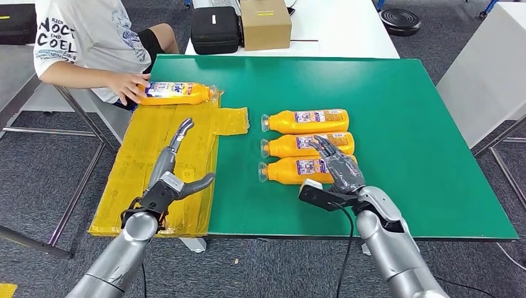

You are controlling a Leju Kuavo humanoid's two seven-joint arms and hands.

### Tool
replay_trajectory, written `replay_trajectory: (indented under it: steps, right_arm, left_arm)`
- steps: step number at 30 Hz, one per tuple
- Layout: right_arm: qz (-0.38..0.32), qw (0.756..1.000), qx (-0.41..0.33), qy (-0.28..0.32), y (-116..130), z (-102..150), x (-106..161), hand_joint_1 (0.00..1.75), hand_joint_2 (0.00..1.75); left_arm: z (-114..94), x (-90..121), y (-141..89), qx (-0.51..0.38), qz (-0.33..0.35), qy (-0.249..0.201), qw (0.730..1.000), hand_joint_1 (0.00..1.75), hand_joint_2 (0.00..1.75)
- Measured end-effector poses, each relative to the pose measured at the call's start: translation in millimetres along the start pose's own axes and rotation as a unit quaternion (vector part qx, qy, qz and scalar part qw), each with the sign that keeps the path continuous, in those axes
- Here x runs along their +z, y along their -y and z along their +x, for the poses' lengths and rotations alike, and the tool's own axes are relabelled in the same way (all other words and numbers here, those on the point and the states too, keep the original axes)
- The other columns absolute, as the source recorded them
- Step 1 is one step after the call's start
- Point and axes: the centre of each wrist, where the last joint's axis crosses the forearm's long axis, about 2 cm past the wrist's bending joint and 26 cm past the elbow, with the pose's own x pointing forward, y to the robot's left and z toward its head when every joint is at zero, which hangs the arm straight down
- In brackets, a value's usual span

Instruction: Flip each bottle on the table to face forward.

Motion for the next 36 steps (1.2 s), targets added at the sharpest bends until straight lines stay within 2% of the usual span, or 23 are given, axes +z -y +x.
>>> replay_trajectory:
  steps: [5, 11, 21, 29, 36]
  right_arm:
    - [0.037, 0.998, 0.033, -0.041, 18, -43, 25, 0.0, 1.75]
    - [0.067, 0.994, 0.045, -0.067, 30, -66, 45, 0.0, 1.75]
    - [0.117, 0.989, 0.031, -0.087, 25, -82, 60, 0.0, 1.75]
    - [0.121, 0.988, 0.039, -0.089, 26, -85, 53, 0.0, 1.75]
    - [0.113, 0.989, 0.06, -0.072, 31, -78, 32, 0.0, 1.75]
  left_arm:
    - [-1, 9, 13, 0.017, 0.018, -0.005, 1.0, 0.0, 1.75]
    - [-2, 9, 20, 0.025, 0.017, -0.01, 0.999, 0.0, 1.75]
    - [-5, 5, 22, 0.022, 0.016, -0.02, 0.999, 0.0, 1.75]
    - [-7, 4, 23, 0.019, 0.016, -0.026, 0.999, 0.0, 1.75]
    - [-6, -1, 24, 0.016, 0.013, -0.024, 0.999, 0.0, 1.75]
